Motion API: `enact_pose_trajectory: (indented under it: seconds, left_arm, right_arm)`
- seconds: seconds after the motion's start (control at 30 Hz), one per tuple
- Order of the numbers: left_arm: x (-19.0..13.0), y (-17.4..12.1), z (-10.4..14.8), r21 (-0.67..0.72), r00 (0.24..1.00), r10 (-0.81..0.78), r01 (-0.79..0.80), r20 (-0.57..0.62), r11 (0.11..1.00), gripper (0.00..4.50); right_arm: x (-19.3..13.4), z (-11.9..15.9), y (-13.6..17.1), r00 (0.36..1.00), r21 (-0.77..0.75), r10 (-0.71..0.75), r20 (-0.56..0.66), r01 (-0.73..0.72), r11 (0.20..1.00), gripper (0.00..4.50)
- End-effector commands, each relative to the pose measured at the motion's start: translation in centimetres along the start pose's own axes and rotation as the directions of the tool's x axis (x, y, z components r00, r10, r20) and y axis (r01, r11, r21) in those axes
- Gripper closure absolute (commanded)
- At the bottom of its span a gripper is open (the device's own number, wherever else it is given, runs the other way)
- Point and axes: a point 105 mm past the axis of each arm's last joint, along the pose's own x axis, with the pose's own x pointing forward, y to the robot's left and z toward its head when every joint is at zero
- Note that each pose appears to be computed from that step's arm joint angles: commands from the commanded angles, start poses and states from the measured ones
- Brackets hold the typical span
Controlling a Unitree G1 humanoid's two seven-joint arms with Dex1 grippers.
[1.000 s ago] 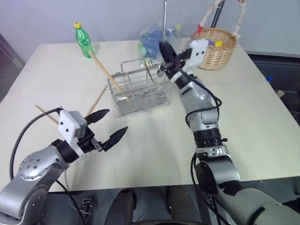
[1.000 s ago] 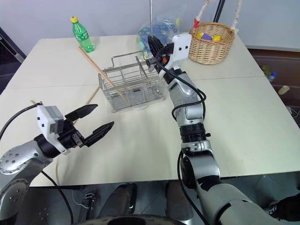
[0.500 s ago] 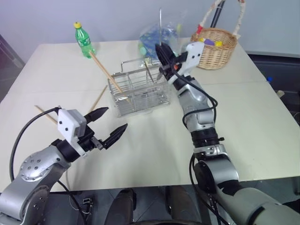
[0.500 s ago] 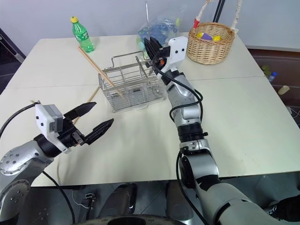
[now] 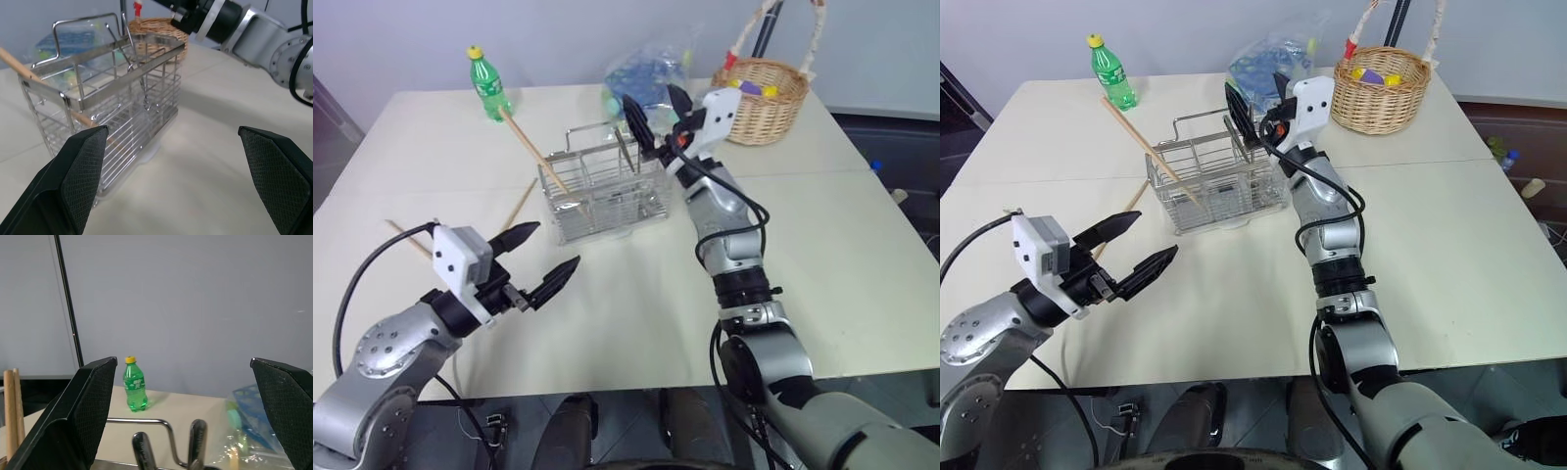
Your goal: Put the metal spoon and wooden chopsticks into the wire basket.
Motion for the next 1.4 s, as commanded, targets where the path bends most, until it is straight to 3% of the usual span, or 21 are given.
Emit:
enact_pose_trajectory:
  seconds: [0.03,0.3,0.57,0.83,0.93,1.0,1.13,1.4]
  left_arm:
    - [-0.3,0.4,0.4,0.045,0.999,0.032,-0.033,0.023,0.998,0.0]
    - [-0.3,3.0,-1.3,0.088,0.983,0.18,-0.182,0.027,0.979,0.0]
    - [-0.5,5.3,-3.7,0.092,0.958,0.286,-0.285,-0.001,0.954,0.0]
    - [-0.6,5.7,-6.4,0.054,0.955,0.292,-0.289,-0.053,0.956,0.0]
    - [-0.9,6.1,-7.4,0.024,0.947,0.313,-0.312,-0.072,0.95,0.0]
    - [-1.5,6.3,-8.8,0.018,0.938,0.328,-0.328,-0.111,0.944,0.0]
    - [-2.3,6.9,-10.0,0.011,0.921,0.365,-0.367,-0.134,0.93,0.0]
    - [-2.8,7.0,-11.3,-0.012,0.876,0.461,-0.467,-0.139,0.884,0.0]
  right_arm:
    - [-0.2,3.9,-0.5,0.996,-0.069,0.033,0.078,-0.028,0.997,0.04]
    - [-3.5,7.0,-2.5,0.999,-0.155,0.052,0.017,-0.049,0.987,0.04]
    - [-9.9,6.0,-2.1,0.977,-0.151,0.102,-0.187,-0.131,0.98,0.04]
    - [-15.0,4.9,0.5,0.901,-0.113,0.228,-0.369,-0.287,0.951,0.04]
    - [-16.7,4.5,3.3,0.818,-0.061,0.392,-0.421,-0.456,0.888,0.04]
    - [-17.4,4.5,4.5,0.78,-0.019,0.457,-0.428,-0.513,0.858,0.04]
    - [-17.6,4.5,5.1,0.767,-0.013,0.484,-0.421,-0.539,0.842,0.04]
    - [-19.3,0.7,6.7,0.767,0.035,0.507,-0.392,-0.539,0.842,0.04]
